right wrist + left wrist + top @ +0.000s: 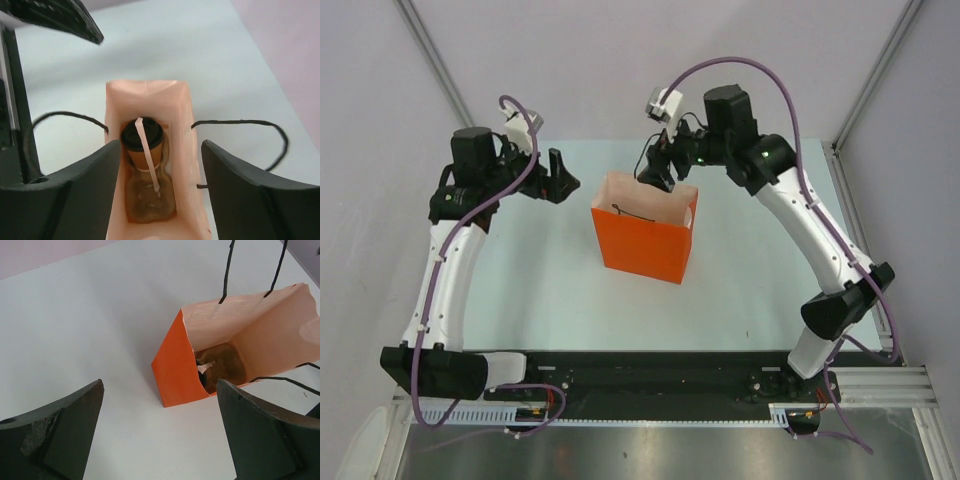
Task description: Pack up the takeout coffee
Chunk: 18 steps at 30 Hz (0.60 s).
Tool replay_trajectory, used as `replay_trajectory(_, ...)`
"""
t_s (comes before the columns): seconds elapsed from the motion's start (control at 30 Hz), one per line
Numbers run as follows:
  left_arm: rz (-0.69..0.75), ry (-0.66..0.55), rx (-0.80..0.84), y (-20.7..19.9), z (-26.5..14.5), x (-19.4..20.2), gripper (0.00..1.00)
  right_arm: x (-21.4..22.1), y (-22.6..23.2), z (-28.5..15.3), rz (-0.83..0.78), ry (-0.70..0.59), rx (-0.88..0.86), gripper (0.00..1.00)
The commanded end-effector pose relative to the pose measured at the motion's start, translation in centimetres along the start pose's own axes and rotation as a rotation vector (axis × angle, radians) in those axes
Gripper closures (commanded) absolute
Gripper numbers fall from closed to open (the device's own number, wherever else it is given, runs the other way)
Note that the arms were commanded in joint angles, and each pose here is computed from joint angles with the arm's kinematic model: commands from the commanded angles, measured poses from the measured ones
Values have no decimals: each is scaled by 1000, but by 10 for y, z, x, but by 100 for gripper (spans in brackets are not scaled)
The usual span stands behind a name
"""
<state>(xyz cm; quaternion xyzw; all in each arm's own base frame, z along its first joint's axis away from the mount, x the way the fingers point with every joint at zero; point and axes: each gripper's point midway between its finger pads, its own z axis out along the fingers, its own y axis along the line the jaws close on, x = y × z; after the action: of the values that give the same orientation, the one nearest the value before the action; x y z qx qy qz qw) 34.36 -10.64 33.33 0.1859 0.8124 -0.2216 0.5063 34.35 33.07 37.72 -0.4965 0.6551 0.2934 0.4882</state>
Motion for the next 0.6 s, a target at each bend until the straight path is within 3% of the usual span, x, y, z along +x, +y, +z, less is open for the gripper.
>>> replay_trajectory(0.0, 30, -6, -11, 3, -5, -20, 1, -67, -16, -54, -24, -185, 139, 15)
replay_trajectory(0.1, 38, 30, -20, 9, -2, -28, 1, -68, -42, -79, 7, -203, 241, 0)
replay_trajectory(0.27, -16, 198, 17, 21, 18, -8, 1, -28, -97, -113, 205, -164, 370, 0)
replay_trajectory(0.37, -89, 252, 13, 36, 28, 9, 0, 31, -138, -143, 354, -98, 475, 0)
replay_trajectory(0.57, -140, 388, -97, 68, 44, 63, 0, 154, -153, -168, 557, 87, 541, 0)
